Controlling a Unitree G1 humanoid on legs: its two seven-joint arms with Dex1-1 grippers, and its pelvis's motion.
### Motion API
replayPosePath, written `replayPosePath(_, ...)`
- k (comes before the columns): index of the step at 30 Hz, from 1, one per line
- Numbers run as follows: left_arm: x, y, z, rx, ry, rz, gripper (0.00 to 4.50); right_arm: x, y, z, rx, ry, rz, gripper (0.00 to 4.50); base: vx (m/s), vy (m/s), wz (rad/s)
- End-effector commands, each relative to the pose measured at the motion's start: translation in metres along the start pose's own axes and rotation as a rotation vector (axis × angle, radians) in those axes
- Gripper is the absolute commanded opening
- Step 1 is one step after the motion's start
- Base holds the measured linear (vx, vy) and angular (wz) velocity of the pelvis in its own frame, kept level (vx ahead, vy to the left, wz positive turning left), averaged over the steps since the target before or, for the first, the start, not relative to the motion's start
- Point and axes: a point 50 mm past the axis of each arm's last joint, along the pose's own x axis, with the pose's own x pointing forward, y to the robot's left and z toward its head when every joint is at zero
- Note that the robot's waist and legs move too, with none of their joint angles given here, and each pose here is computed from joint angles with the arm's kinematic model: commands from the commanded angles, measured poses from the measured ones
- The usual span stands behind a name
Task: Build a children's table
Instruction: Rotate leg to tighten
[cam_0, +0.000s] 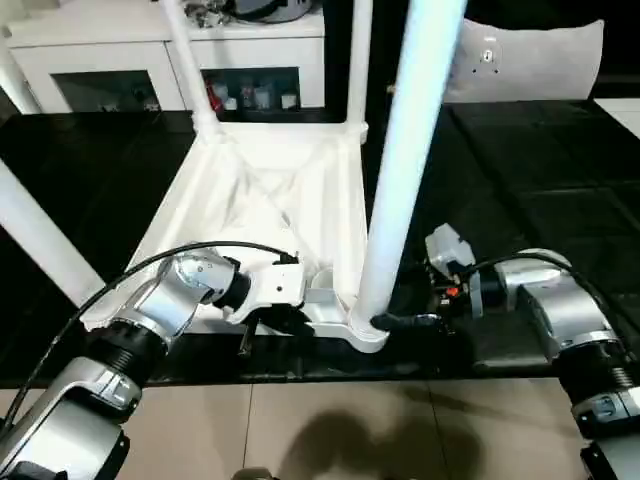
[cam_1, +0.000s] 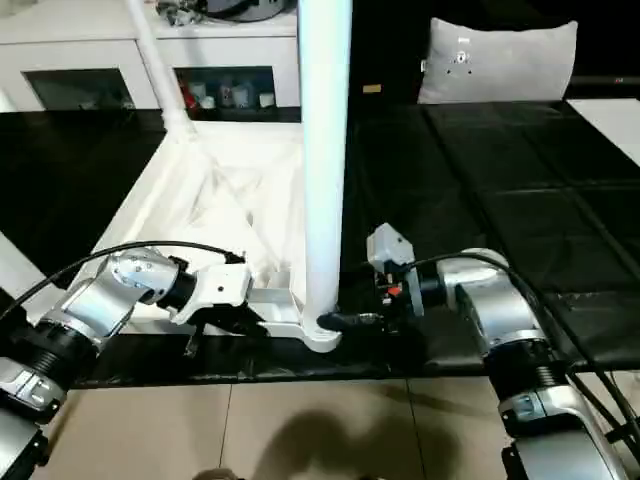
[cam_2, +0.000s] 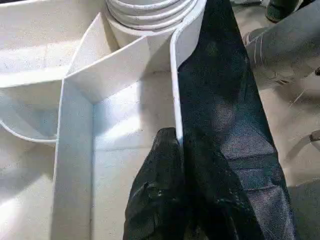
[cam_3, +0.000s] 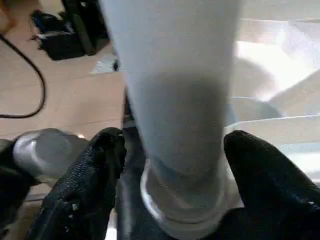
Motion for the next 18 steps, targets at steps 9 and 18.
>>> replayPosePath(9, 0.003, -0.008, -0.007, 0.015, 0.048, -0.086, 0.0, 0.003, 0.003, -0.001, 0.07, -0.048, 0.072, 2.55, 0.0, 0.0, 0.0)
replayPosePath(18, 0.013, -0.005, 0.002, -0.171, -0.066, 0.061, 0.0, 0.038, -0.019, 0.004, 0.149, -0.16, -0.351, 2.0, 0.0, 0.0, 0.0)
